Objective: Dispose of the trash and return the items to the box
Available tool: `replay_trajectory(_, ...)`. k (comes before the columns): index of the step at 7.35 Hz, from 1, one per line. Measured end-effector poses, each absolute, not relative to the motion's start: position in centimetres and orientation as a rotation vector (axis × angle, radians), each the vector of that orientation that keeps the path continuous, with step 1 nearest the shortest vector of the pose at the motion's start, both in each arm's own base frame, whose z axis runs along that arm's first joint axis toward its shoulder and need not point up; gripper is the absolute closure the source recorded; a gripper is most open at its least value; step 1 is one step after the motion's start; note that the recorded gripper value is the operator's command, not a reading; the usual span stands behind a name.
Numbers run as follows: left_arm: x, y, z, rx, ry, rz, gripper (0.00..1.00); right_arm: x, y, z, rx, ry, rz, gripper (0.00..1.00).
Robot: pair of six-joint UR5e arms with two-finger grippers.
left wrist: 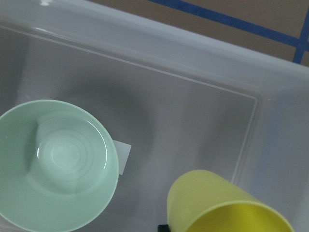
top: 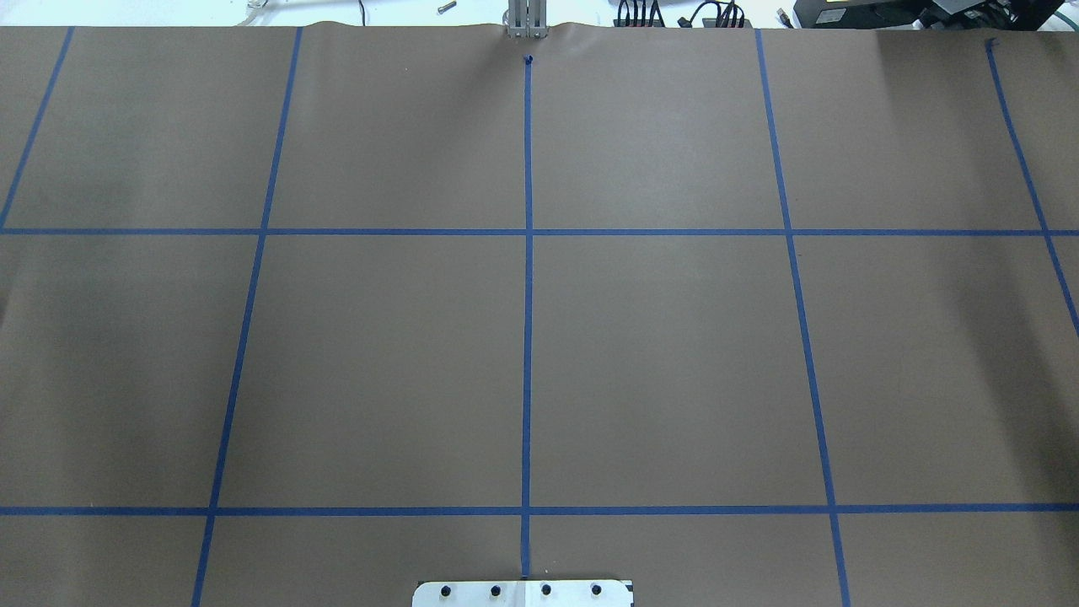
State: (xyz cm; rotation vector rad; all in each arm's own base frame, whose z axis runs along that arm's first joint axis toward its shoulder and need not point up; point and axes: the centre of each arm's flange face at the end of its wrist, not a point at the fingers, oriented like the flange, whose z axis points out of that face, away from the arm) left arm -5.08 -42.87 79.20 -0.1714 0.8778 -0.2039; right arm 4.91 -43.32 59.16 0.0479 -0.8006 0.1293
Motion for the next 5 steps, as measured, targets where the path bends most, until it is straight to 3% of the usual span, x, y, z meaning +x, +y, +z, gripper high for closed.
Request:
replay_trajectory(1, -4.91, -42.87, 79.27, -0.171, 0.878, -0.198, 0.02, 4.91, -43.32, 59.15, 0.048, -0.801, 0.13, 0.0)
replay_trajectory(5, -4.84, -42.33, 78.78, -0.032, 0.891, -0.127, 0.01, 4.9, -43.32, 59.1, 0.048, -0.802, 0.131, 0.0)
